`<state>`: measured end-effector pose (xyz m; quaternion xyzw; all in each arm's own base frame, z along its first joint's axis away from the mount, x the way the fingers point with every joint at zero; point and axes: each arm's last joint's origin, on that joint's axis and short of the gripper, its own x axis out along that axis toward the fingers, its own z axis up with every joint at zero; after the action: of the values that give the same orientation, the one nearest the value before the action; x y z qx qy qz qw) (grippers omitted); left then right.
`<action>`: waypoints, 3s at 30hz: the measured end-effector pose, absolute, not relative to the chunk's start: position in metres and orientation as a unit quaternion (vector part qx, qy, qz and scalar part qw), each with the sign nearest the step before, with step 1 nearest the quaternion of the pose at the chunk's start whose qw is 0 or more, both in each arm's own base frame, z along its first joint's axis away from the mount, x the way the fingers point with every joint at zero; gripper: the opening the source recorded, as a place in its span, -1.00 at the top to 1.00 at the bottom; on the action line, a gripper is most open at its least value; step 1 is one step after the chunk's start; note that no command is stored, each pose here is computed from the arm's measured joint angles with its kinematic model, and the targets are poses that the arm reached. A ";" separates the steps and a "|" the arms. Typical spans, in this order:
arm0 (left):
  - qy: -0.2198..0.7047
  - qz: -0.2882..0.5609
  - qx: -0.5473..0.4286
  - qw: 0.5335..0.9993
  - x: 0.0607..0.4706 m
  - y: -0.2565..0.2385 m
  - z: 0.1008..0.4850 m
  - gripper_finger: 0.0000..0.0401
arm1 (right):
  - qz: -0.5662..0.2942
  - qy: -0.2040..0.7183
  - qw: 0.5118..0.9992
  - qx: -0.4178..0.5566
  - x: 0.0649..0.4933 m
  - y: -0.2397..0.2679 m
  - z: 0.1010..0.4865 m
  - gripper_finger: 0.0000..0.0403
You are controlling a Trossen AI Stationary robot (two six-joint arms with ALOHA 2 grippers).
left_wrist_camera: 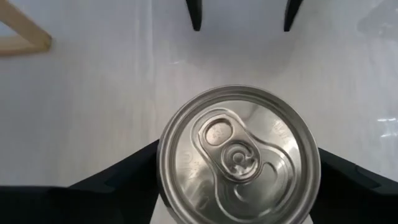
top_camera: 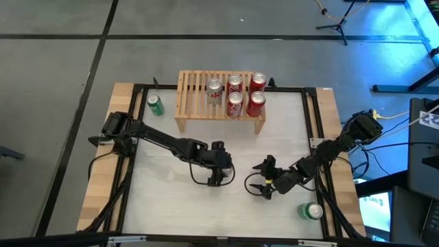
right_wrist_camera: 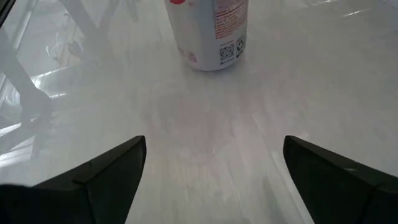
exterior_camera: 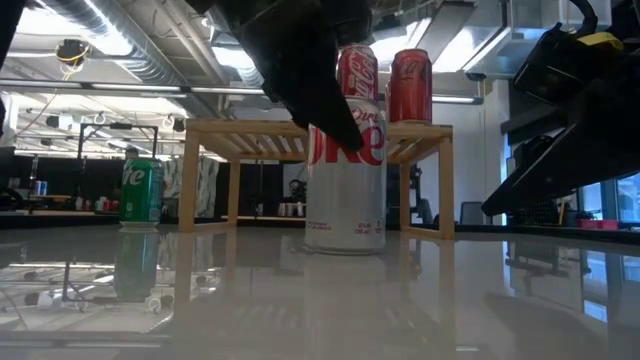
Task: Place canned beverage on shelf
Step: Put the white soda can on the shelf
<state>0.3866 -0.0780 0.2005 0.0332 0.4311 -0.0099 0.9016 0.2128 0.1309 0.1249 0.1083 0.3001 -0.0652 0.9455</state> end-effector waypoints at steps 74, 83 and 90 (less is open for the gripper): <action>0.384 0.171 -0.032 0.907 0.312 0.107 0.367 -0.43 | -0.087 0.299 0.944 0.106 0.216 0.131 0.115 -0.86; 0.389 0.161 -0.030 0.907 0.317 0.113 0.359 -0.44 | -0.087 0.299 0.944 0.105 0.216 0.131 0.114 -0.86; 0.389 0.159 -0.030 0.907 0.317 0.113 0.359 -0.52 | -0.085 0.300 0.945 0.100 0.216 0.131 0.114 -0.86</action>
<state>0.3171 0.1132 0.3588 -0.0301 0.3887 0.1591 0.9070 0.2159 0.1311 0.1144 0.1001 0.2995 -0.0852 0.9450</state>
